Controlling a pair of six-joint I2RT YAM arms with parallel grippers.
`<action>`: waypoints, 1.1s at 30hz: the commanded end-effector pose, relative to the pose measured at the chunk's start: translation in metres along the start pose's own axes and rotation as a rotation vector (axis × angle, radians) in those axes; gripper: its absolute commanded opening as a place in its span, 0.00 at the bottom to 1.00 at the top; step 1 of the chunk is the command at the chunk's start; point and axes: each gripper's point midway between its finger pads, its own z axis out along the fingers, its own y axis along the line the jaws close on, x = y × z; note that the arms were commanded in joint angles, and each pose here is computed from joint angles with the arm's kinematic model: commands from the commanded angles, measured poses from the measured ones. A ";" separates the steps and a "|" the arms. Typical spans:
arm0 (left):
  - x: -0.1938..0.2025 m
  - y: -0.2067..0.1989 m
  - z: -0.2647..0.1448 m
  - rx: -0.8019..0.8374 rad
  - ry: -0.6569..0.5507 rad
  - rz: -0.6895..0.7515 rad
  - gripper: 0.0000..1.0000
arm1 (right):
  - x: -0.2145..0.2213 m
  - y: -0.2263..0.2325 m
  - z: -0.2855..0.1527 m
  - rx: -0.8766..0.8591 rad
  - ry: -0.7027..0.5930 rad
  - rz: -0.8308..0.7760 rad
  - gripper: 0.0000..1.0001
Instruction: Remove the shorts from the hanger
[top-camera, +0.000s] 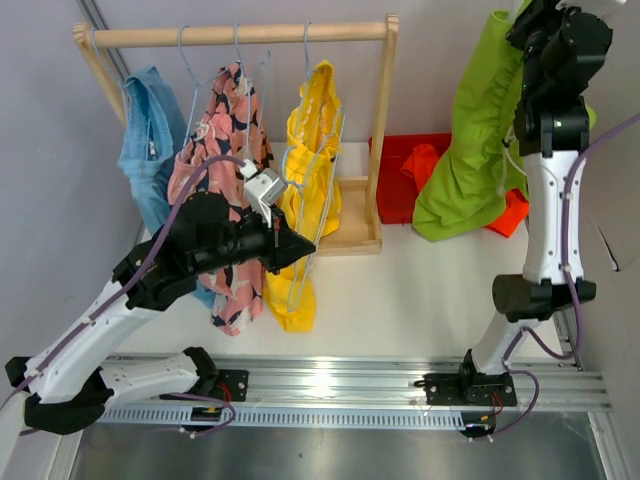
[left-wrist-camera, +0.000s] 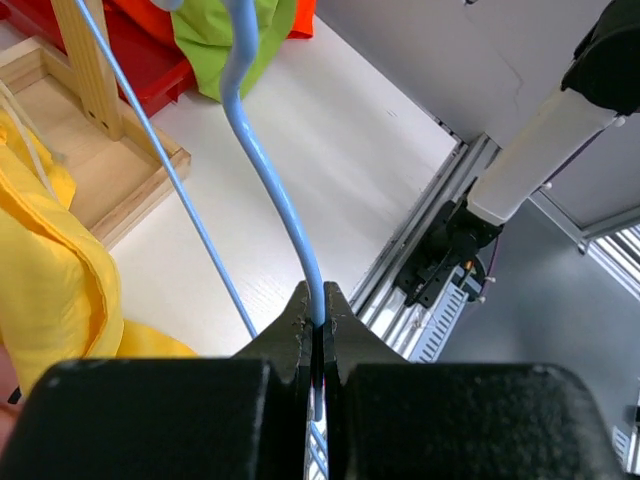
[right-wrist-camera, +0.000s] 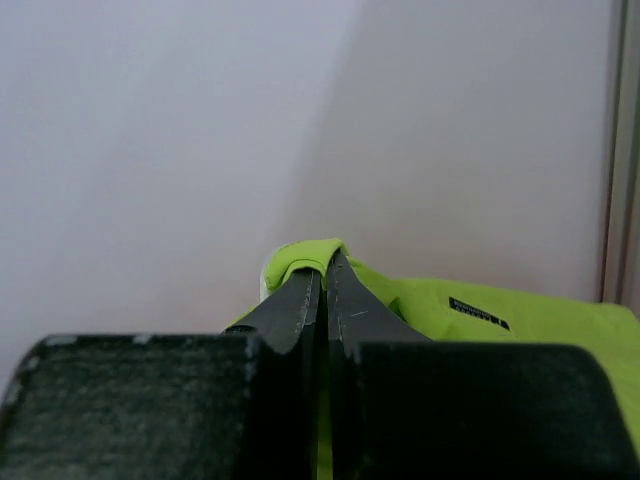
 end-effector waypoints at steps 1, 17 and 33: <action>-0.015 0.005 0.012 -0.031 -0.035 0.036 0.00 | -0.009 -0.001 0.026 -0.098 -0.098 0.140 0.00; -0.134 0.074 0.094 -0.301 -0.148 0.087 0.00 | 0.329 -0.121 -0.035 0.186 0.489 0.178 0.99; -0.206 0.119 0.137 -0.267 -0.250 0.023 0.00 | 0.293 -0.119 -0.199 0.167 0.501 0.276 0.99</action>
